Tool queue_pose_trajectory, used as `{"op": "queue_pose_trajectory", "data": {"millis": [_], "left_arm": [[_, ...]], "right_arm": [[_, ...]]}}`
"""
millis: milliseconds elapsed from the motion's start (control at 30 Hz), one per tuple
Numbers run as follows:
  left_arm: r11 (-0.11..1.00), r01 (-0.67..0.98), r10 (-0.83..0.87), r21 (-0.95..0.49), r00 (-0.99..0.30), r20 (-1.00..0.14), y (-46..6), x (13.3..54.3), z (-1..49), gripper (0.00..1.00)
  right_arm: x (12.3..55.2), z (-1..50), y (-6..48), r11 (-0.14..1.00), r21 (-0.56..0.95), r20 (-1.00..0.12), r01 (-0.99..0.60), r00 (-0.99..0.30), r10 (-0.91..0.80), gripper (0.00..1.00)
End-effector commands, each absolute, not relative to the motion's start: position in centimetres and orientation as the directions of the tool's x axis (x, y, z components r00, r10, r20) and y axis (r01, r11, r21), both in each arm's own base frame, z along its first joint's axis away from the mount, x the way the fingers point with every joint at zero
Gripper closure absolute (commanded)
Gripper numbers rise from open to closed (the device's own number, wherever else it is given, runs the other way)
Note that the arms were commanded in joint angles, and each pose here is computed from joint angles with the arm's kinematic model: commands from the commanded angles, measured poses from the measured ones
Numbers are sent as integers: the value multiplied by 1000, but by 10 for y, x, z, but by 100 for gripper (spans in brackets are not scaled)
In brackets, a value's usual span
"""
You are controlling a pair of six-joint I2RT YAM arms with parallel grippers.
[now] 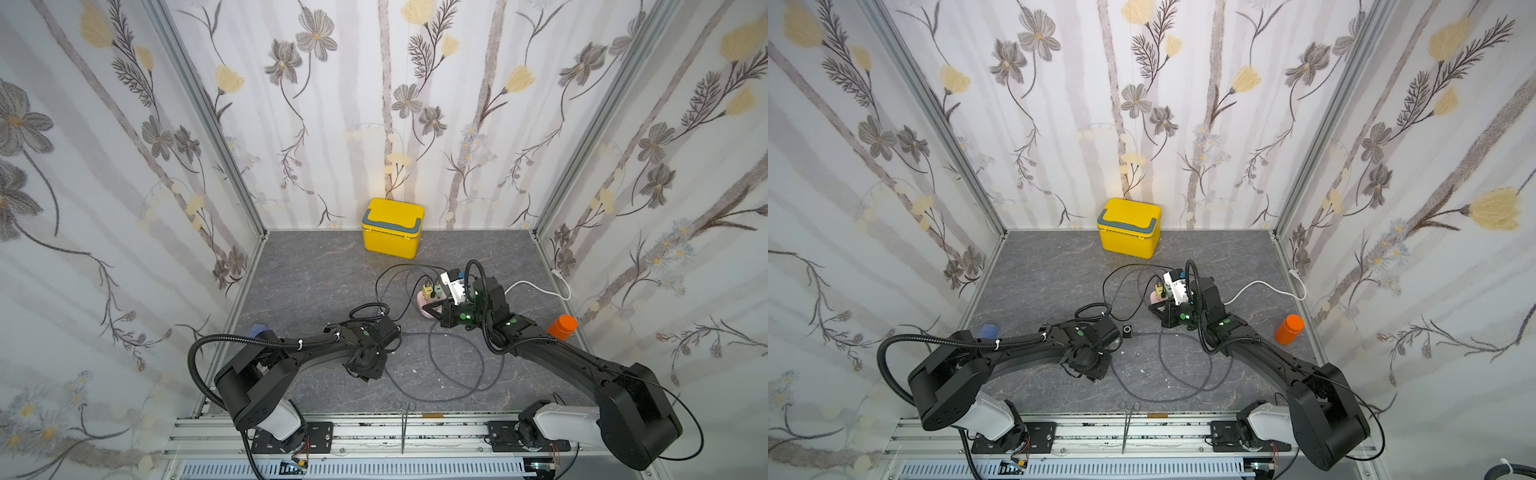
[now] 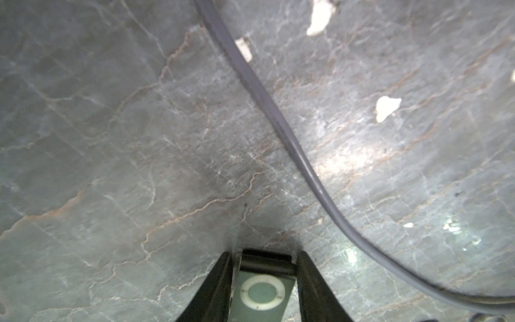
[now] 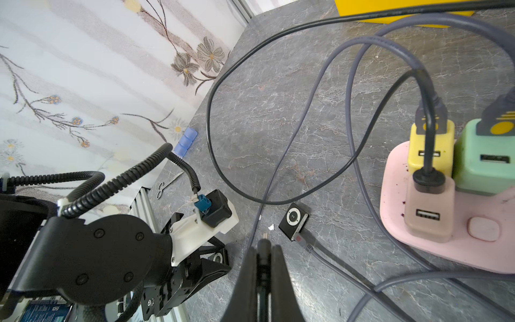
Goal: Charge mp3
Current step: Pick up the MP3 player from the center of the board.
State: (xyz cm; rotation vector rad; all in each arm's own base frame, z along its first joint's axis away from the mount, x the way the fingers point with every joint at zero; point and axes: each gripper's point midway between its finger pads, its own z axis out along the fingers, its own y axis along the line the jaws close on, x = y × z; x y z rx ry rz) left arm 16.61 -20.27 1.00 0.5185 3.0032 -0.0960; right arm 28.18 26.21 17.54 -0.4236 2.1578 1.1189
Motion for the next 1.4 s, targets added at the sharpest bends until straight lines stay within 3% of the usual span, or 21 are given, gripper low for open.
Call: {"op": "queue_pose_trajectory", "data": {"millis": [0, 500, 733, 1033, 1367], "left_arm": [[941, 338, 338, -28, -941, -16, -191, 148, 2, 58], [948, 317, 318, -31, -946, 66, -187, 130, -6, 61], [975, 221, 221, -10, -970, 99, -182, 125, -10, 78], [981, 183, 188, -58, -977, 102, -188, 121, -1, 57], [986, 165, 166, -21, -982, 92, -181, 123, -5, 54]], "right_arm": [[283, 182, 262, 574, 581, -714, -577, -700, 20, 100], [280, 185, 258, 578, 581, -721, -573, -692, 39, 100], [276, 186, 254, 581, 585, -723, -566, -688, 57, 100], [272, 189, 250, 584, 580, -730, -569, -680, 63, 100], [271, 188, 249, 586, 578, -731, -567, -679, 64, 100]]}}
